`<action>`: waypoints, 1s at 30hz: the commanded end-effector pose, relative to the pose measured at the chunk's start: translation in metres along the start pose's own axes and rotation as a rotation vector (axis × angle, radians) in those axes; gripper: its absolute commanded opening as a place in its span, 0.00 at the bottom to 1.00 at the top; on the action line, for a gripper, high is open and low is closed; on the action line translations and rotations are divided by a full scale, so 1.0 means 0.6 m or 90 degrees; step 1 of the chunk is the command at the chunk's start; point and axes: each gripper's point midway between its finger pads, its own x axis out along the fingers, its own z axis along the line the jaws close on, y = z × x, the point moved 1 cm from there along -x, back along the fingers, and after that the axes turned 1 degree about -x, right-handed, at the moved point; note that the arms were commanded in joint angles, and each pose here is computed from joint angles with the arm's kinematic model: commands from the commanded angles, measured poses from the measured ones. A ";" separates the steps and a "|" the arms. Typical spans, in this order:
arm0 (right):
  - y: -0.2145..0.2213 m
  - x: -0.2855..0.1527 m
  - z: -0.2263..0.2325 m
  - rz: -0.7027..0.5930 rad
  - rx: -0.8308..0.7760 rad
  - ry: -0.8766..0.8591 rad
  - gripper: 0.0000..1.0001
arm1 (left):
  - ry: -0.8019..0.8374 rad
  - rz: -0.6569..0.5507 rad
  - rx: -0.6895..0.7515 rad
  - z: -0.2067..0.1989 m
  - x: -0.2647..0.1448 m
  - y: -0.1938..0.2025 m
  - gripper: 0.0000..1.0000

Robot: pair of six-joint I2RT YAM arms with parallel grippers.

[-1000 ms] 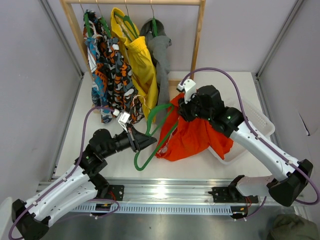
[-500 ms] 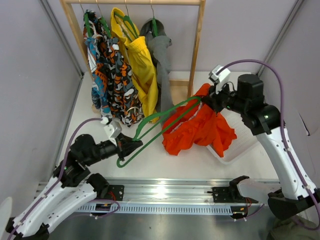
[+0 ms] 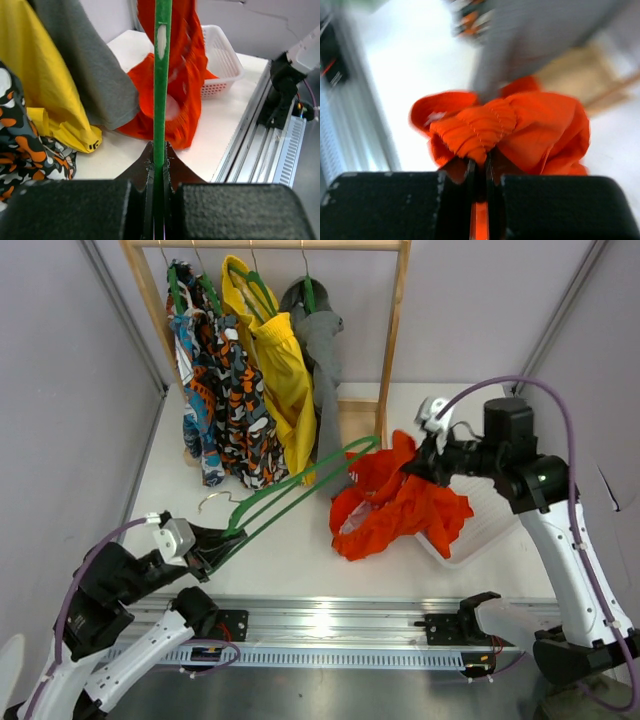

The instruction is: Remove the shorts from the hanger

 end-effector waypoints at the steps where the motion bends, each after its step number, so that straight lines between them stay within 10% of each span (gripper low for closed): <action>1: 0.015 0.017 0.102 -0.009 -0.077 -0.187 0.01 | -0.069 -0.052 -0.018 0.027 -0.002 -0.035 0.00; 9: 0.106 0.070 0.160 0.061 -0.165 -0.297 0.11 | -0.093 -0.024 -0.111 0.051 0.065 -0.022 0.00; 12: 0.137 0.087 0.151 0.094 -0.163 -0.276 0.35 | -0.064 -0.001 -0.123 0.044 0.088 -0.009 0.00; 13: 0.138 0.089 0.144 0.096 -0.162 -0.262 0.57 | -0.059 0.005 -0.122 0.043 0.092 -0.006 0.00; 19: 0.123 0.054 0.122 0.091 -0.191 -0.216 0.93 | -0.021 0.053 -0.094 0.035 0.108 0.015 0.00; 30: 0.059 -0.047 0.162 0.052 -0.291 -0.276 0.99 | 0.085 0.185 0.022 0.020 0.120 0.062 0.00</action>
